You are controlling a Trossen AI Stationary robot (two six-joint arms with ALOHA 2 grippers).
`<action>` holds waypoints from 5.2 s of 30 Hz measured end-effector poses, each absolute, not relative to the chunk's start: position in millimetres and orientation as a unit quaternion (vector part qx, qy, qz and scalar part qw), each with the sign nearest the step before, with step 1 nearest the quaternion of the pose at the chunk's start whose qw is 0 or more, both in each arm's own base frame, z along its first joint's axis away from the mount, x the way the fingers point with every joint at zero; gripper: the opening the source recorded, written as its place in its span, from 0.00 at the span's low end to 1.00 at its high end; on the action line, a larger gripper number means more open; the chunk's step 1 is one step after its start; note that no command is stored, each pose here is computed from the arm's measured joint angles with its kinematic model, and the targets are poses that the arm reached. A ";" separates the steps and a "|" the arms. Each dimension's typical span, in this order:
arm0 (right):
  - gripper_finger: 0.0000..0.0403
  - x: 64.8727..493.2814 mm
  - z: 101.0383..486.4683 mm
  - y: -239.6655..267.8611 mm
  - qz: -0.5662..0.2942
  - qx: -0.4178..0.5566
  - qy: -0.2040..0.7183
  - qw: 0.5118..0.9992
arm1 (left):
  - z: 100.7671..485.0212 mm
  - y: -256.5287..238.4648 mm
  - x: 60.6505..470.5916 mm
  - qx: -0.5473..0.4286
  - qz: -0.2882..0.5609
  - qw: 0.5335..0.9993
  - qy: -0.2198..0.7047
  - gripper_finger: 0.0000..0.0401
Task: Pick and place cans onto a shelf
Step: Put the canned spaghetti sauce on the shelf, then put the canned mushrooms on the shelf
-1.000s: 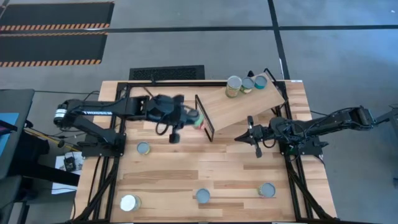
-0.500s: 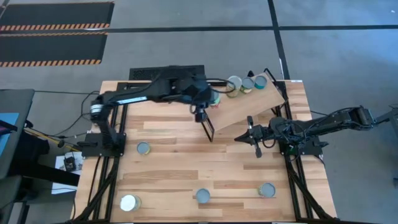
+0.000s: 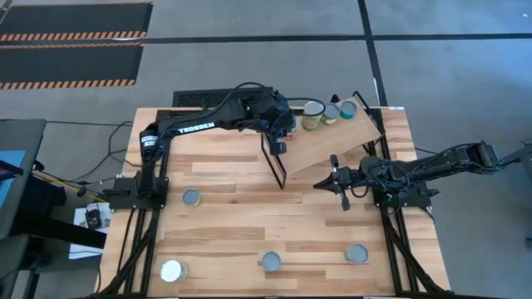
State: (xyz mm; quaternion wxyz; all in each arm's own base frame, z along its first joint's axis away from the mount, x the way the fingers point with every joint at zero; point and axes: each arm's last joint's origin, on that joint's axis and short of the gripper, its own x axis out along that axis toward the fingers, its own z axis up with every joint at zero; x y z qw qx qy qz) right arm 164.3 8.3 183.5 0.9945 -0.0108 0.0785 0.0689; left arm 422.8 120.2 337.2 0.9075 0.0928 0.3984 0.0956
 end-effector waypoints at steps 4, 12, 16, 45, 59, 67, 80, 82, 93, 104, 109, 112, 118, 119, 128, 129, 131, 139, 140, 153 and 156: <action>0.02 164.4 183.7 8.3 0.069 -0.011 0.077 0.995 | 337.1 123.2 421.9 0.078 0.100 0.909 0.397 0.01; 0.02 164.3 183.7 8.3 0.069 -0.011 0.077 0.995 | 336.6 122.8 421.8 0.075 0.090 0.910 0.397 0.05; 0.02 164.3 183.7 8.2 0.069 -0.011 0.078 0.995 | 336.7 122.7 422.0 0.075 0.088 0.911 0.396 0.06; 0.02 164.3 183.5 8.3 0.069 -0.013 0.078 0.994 | 362.2 115.9 392.3 0.095 0.039 0.865 0.491 0.00; 0.02 164.2 183.4 8.3 0.069 -0.011 0.078 0.994 | 334.7 131.9 406.0 0.086 0.066 0.880 0.462 0.00; 0.02 164.2 183.4 8.3 0.069 -0.011 0.078 0.994 | 337.2 139.3 407.0 0.081 0.078 0.889 0.443 0.00; 0.02 164.2 183.4 8.3 0.069 -0.011 0.078 0.994 | 341.2 140.2 410.7 0.079 0.075 0.903 0.415 0.00; 0.02 164.2 183.4 8.3 0.069 -0.011 0.078 0.994 | 341.6 140.5 409.8 0.078 0.075 0.903 0.416 0.00; 0.02 163.6 184.5 8.3 0.069 -0.015 0.074 0.995 | 341.4 116.9 415.8 0.078 0.052 0.903 0.418 0.00; 0.02 164.4 187.7 8.3 0.069 -0.024 0.056 0.996 | 341.0 101.0 427.1 0.088 0.044 0.921 0.376 0.00; 0.02 164.5 188.8 13.0 0.082 -0.036 0.049 0.995 | 322.3 88.8 430.4 0.093 0.048 0.947 0.303 0.00; 0.02 164.3 188.9 16.3 0.077 -0.047 0.048 0.995 | 314.6 76.0 422.7 0.101 0.042 0.962 0.249 0.00; 0.02 164.0 189.7 19.5 0.060 -0.061 0.043 0.995 | 305.1 51.3 389.3 0.089 0.033 0.977 0.192 0.00; 0.02 164.1 189.8 19.3 0.060 -0.061 0.043 0.995 | 302.3 47.5 382.7 0.088 0.035 0.978 0.187 0.00; 0.02 164.5 195.7 19.2 0.058 -0.077 0.011 0.995 | 281.2 32.5 324.8 0.079 0.076 0.986 0.127 0.00; 0.02 164.5 196.6 19.2 0.058 -0.084 0.006 0.995 | 279.9 32.0 320.0 0.073 0.075 0.987 0.124 0.00; 0.02 164.5 198.7 19.1 0.057 -0.101 -0.006 0.993 | 276.4 29.6 308.3 0.062 0.063 0.988 0.130 0.00; 0.02 164.8 208.7 19.2 0.051 -0.165 -0.052 0.983 | 277.1 -3.0 268.9 0.064 0.082 0.972 0.209 0.00; 0.02 165.3 210.8 19.2 0.050 -0.169 -0.055 0.983 | 278.3 -8.0 265.1 0.063 0.087 0.971 0.215 0.00; 0.02 167.4 214.3 15.0 0.039 -0.152 -0.049 0.986 | 252.8 -43.3 223.7 -0.056 0.142 0.910 0.386 0.00; 0.02 166.4 212.9 16.0 0.052 -0.146 -0.041 0.987 | 247.7 -49.0 215.2 -0.087 0.169 0.891 0.413 0.01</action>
